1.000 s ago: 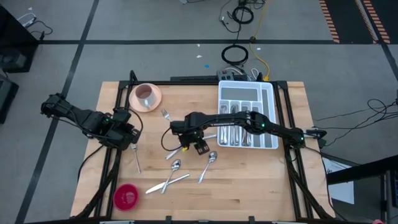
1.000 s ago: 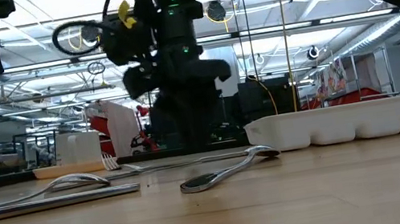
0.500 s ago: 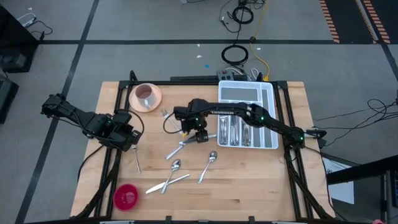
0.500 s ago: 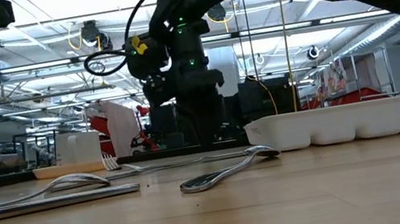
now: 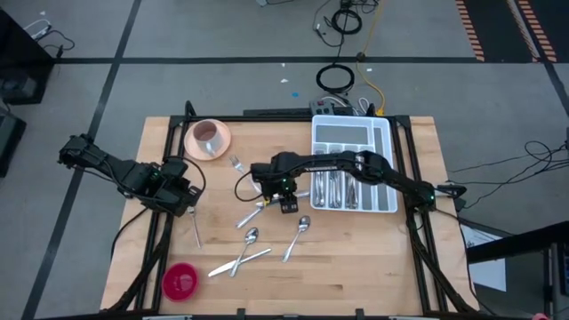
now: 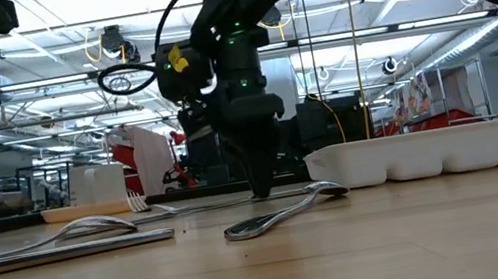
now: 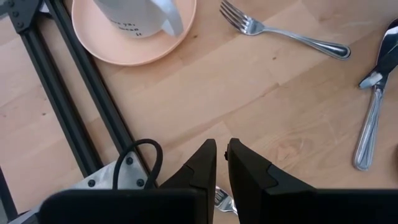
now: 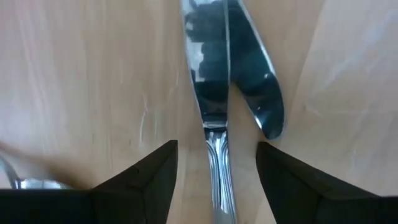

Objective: Sort silverware
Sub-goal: Put the top silver knife into the white silverware tray

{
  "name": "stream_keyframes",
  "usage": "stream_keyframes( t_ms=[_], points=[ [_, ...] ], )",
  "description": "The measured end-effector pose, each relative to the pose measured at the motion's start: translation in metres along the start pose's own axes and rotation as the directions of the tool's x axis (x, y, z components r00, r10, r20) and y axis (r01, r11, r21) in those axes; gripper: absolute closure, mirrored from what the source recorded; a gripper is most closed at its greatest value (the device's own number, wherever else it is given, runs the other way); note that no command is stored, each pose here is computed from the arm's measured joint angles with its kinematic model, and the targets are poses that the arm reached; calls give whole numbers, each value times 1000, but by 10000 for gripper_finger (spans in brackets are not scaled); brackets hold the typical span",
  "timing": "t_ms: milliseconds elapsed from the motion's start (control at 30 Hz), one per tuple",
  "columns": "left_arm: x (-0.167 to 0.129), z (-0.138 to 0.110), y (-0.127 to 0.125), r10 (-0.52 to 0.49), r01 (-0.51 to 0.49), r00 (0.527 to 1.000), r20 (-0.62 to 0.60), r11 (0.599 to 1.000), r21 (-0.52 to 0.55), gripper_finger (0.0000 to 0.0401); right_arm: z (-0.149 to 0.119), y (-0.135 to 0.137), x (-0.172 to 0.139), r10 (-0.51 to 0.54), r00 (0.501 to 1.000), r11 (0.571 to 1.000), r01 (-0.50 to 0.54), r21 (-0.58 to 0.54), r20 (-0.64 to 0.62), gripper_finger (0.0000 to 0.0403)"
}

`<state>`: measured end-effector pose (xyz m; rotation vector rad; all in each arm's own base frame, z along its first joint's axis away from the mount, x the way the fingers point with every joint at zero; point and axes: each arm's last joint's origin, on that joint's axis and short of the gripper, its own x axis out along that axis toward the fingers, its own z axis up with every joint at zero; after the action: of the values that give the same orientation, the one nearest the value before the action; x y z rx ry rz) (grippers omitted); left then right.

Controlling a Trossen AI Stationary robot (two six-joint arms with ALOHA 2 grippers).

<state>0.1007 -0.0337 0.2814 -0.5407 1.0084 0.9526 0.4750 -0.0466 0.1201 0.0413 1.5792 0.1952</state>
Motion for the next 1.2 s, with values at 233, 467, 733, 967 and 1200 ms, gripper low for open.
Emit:
stream_keyframes(
  t_ms=[233,467,733,967,1200],
  points=[
    [0,0,0,0,0,1000,3,1000,1,353,-6,-1,19,-95,995,995,95,31,-12,265],
    [0,0,0,0,0,1000,3,1000,3,353,-3,4,22,-115,993,993,115,16,9,382],
    [0,0,0,0,0,1000,3,1000,4,353,-4,10,10,-121,992,993,121,15,24,399],
    [0,1,0,4,-4,999,40,1000,5,353,-7,18,-25,-155,982,987,151,45,108,402],
    [0,2,0,5,-6,998,55,1000,25,353,-8,24,-55,-169,966,984,152,99,195,403]
  ],
)
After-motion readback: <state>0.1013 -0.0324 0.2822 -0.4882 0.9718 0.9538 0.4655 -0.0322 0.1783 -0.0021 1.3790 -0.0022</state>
